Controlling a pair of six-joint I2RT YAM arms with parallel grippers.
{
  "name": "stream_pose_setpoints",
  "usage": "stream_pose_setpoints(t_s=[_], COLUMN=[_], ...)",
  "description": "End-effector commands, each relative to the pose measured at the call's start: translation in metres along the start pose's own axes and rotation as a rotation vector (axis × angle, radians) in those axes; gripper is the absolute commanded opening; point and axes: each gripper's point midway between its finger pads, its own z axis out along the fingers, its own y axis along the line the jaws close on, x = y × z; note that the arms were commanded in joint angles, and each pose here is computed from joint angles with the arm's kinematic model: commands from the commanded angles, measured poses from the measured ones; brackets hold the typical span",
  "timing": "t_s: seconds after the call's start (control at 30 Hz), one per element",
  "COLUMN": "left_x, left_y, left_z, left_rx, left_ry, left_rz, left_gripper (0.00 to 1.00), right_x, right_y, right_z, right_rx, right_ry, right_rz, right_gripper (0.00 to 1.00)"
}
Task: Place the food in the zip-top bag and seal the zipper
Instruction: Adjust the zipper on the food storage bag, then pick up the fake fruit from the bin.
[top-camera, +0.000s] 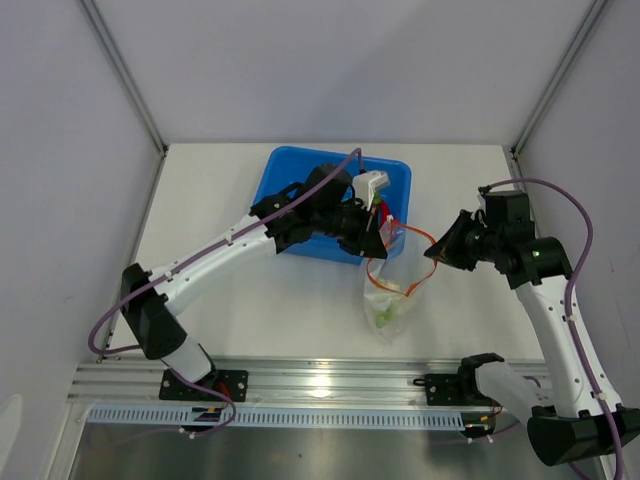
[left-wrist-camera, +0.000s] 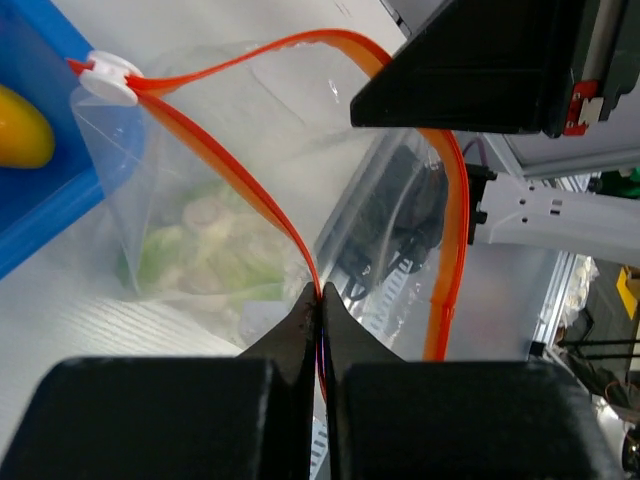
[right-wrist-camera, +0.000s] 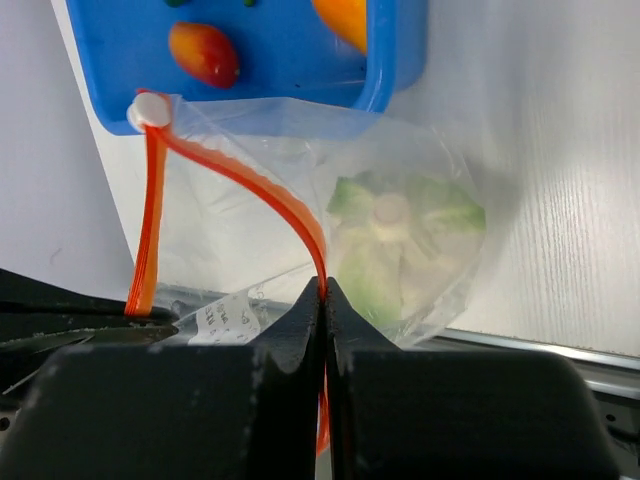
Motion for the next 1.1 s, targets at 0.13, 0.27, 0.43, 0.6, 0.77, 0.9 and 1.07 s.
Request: stream_pose_setpoints(t_s=[0.13, 0.27, 0.43, 0.6, 0.77, 0.9, 1.07], left_x=[0.002, -0.006, -0.015, -0.037, -0.061, -0.078, -0.089], left_y=[-0.016, -0.008, 0.007, 0.021, 0.049, 0.082, 0.121], left_z=[-0.001, -0.002, 0.001, -0.001, -0.014, -0.019, -0.008], left_rx=[0.051, -0.006, -0.077, -0.107, -0.179, -0.267, -0.330], left_ry=[0.033, 0.007, -0.008, -0.077, -0.155, -0.188, -0.142], left_rz=[0.057, 0.086, 0.121, 0.115, 0.108, 0.117, 0.176], left_gripper=[0.01, 0.01, 0.05, 0.52, 0.89, 0.90, 0.88], right_x=[-0.008, -0.015, -0.017, -0.020, -0.017, -0.017, -0.021], right_y=[0.003, -0.001, -0.012, -0.022, -0.034, -0.044, -0.054], right_z=[-0.017, -0.029, -0.024, -0.022, -0.026, -0.030, -0.031], right_rx=[0.000, 0.040, 0.082, 0.116, 0.145, 0.189, 0.244], right_ry=[-0.063, -0.114, -0.125, -0.118, -0.106, -0.105, -0.091], right_rz=[-0.032, -0.031, -0.002, 0.011, 0.050, 0.057, 0.069], right_gripper=[0.00, 0.00, 0.00, 0.00, 0.00, 0.00, 0.00])
